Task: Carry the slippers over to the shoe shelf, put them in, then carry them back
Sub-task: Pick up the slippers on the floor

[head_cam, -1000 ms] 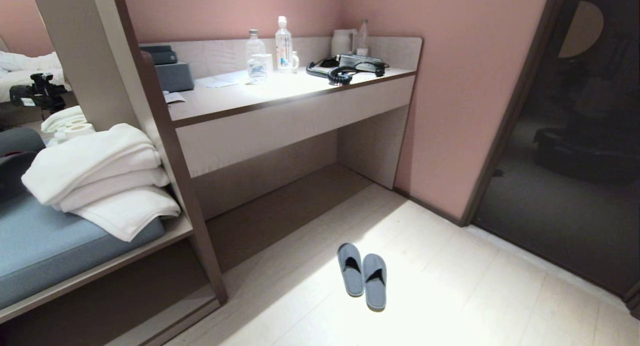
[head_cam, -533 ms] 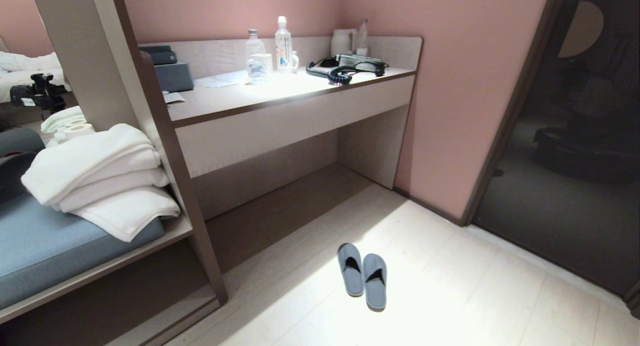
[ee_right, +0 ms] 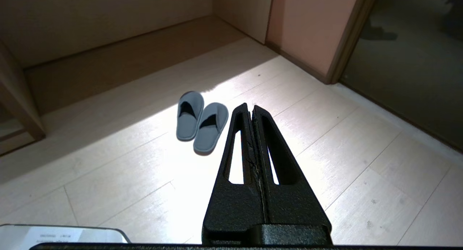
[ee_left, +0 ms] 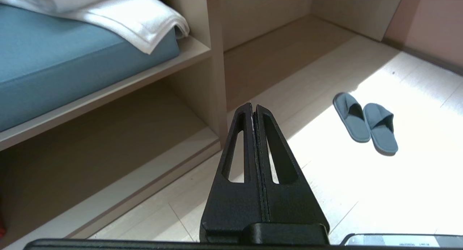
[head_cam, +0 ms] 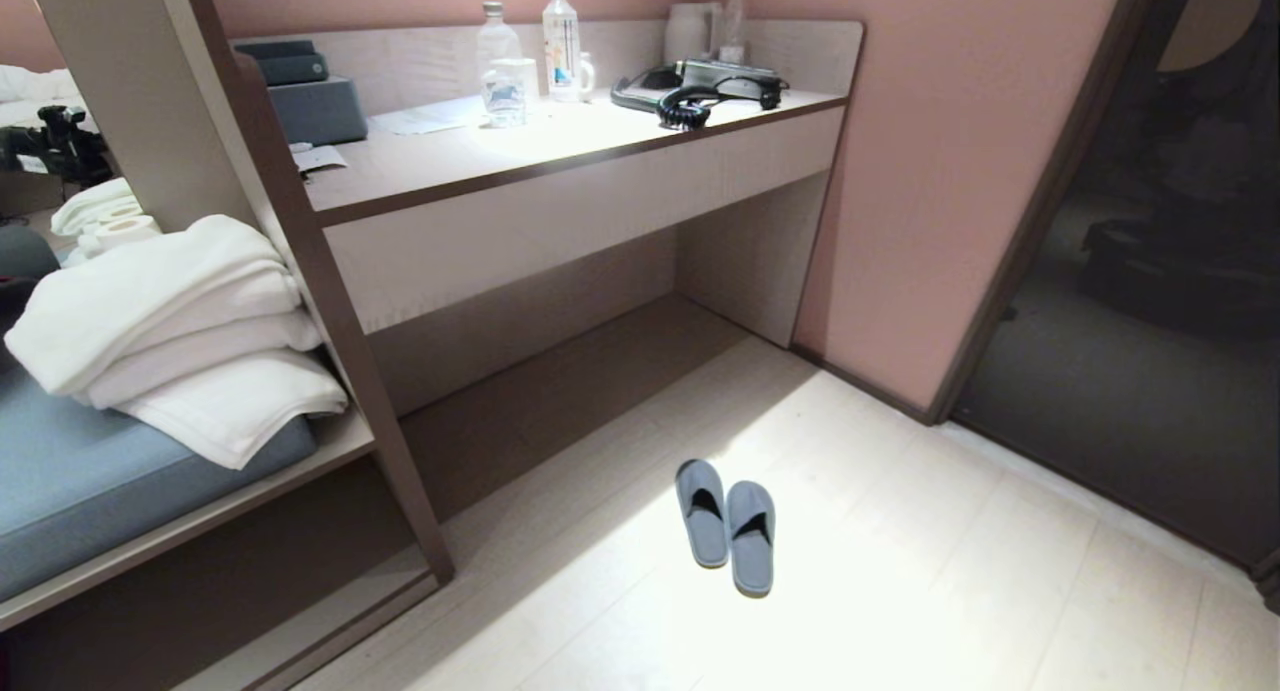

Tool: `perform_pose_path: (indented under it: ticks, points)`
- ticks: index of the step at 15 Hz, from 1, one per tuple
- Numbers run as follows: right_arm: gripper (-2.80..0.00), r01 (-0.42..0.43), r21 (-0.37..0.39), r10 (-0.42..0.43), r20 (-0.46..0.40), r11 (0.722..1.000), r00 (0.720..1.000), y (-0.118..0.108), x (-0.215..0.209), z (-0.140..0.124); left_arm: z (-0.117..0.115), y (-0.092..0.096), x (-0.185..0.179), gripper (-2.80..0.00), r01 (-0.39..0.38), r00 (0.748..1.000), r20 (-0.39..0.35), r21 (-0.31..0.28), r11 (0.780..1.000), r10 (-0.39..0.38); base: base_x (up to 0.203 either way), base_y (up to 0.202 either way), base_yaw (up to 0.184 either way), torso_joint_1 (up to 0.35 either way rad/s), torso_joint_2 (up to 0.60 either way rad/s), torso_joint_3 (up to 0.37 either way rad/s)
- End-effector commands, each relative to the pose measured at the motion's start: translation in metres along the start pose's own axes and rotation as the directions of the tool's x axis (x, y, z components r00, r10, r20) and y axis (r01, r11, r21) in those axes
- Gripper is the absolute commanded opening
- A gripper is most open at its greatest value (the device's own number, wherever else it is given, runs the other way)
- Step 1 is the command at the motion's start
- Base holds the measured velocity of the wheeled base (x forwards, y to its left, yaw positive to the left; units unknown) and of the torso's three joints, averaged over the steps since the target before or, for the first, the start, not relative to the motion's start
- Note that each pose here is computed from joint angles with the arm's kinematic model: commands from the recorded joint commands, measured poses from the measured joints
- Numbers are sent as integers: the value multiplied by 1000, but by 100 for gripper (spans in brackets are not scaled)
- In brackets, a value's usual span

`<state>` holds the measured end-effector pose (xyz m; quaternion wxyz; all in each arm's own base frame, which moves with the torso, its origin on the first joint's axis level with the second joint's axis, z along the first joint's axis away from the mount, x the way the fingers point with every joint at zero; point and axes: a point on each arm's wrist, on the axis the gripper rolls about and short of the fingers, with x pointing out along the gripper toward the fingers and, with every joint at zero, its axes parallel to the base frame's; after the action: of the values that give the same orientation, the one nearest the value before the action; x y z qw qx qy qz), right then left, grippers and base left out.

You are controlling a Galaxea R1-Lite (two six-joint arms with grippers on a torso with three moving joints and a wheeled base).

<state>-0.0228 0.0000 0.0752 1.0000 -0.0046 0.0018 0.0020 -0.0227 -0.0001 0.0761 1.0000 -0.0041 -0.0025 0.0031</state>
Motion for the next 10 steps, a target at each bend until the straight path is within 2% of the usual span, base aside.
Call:
perform_pose_path:
  ticks: [1,10]
  points:
    - [-280,-1,-2,1,-1,1000,1000,0,0,0,0,0,0,-280,0,1000,0,-1,1000,0,0,0,0,7,0,-194]
    - [-280,-1,-14,1,1,1000,1000,0,0,0,0,0,0,-280,0,1000,0,-1,1000,0,0,0,0,4,2,-201]
